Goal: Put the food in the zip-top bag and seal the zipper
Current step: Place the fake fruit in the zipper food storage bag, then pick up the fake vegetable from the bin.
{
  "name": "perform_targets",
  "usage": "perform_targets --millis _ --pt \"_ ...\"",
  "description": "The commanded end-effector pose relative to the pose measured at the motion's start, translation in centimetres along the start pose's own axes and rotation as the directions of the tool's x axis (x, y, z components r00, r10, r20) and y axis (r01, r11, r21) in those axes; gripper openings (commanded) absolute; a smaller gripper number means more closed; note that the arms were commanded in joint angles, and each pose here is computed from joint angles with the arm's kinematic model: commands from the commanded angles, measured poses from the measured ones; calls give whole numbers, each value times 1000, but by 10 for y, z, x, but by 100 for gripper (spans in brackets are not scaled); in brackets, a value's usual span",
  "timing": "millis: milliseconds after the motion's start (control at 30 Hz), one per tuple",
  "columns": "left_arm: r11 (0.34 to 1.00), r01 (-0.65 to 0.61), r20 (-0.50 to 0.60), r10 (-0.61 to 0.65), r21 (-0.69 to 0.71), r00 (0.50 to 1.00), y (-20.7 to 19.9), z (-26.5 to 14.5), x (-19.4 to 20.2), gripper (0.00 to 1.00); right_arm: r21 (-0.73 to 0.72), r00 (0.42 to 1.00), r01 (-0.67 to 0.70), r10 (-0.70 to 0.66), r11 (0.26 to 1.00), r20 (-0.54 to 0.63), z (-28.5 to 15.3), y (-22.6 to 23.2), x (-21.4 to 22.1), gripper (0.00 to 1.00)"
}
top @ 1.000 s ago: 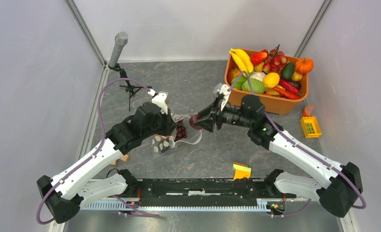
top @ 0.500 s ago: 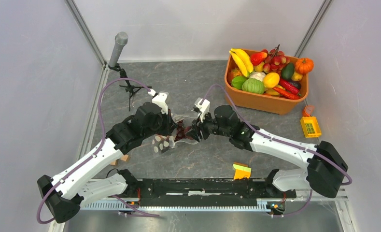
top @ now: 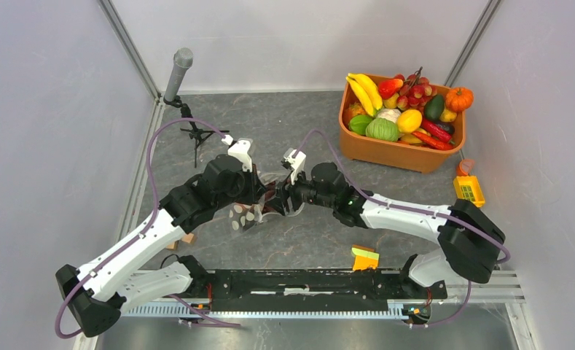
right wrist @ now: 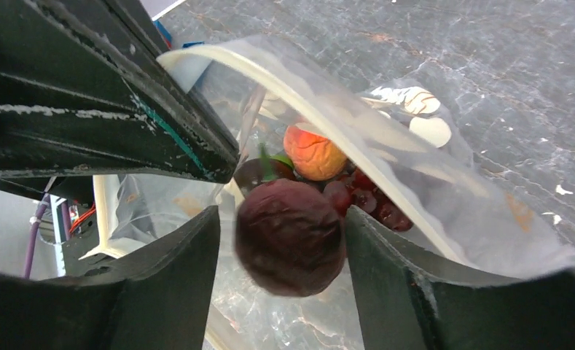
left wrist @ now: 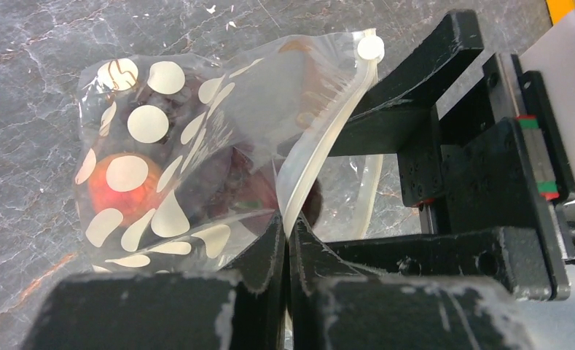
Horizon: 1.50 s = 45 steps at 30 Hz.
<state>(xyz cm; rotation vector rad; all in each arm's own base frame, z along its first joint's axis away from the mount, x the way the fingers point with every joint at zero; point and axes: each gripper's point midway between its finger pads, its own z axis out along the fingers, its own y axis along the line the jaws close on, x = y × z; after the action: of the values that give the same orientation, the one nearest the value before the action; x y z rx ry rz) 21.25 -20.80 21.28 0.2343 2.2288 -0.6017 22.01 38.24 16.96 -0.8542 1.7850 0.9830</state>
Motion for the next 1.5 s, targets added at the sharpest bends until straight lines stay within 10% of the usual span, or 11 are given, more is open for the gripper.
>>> perform_targets --millis 0,300,500,867,1467 --pt "998 57 80 -55 -20 995 2 -11 -18 6 -40 997 -3 6 999 71 3 10 -19 72" --pt "996 79 115 -73 -44 991 8 -13 -22 8 -79 986 116 -105 990 128 -36 27 -51 86" --pt "997 71 98 -67 -34 993 7 -10 -17 8 201 951 214 -250 956 180 -81 -9 -87 86" --pt "997 73 89 -72 -6 993 2 -6 -15 8 828 961 31 -244 560 129 -204 -164 -136 90" --pt "999 48 91 -50 22 995 -2 -9 -15 8 935 928 -347 -113 75 354 -387 -361 -159 98"
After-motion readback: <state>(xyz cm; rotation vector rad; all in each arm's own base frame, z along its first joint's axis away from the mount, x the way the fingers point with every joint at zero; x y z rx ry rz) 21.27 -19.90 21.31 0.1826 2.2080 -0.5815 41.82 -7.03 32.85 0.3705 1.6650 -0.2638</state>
